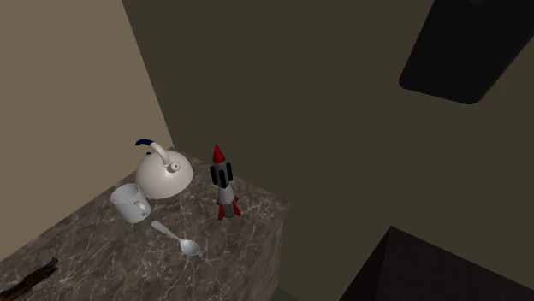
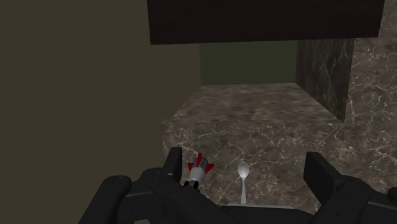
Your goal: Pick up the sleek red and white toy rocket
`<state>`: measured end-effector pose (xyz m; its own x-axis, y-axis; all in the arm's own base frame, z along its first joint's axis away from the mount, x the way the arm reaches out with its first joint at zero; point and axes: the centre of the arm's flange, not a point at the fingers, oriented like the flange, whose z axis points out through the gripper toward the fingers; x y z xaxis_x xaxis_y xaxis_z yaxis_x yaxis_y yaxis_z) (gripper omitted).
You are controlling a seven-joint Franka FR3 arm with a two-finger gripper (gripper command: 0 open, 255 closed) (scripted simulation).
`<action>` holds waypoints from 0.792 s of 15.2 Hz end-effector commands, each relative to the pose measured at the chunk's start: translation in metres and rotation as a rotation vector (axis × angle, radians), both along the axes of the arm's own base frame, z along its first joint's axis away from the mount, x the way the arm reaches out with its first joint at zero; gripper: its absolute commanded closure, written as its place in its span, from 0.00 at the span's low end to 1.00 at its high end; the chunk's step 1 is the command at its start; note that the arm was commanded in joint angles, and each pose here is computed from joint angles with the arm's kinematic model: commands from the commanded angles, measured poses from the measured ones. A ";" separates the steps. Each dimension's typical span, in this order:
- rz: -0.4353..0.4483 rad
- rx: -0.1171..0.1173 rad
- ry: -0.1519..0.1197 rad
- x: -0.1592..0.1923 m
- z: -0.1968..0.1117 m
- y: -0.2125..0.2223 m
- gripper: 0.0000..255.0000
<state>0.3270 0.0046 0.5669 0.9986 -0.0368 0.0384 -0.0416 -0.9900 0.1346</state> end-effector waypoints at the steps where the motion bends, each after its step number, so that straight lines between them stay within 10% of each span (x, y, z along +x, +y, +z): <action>1: 0.000 0.000 0.000 0.000 0.000 0.000 0.00; 12: -0.012 0.033 0.101 0.127 -0.082 -0.049 0.00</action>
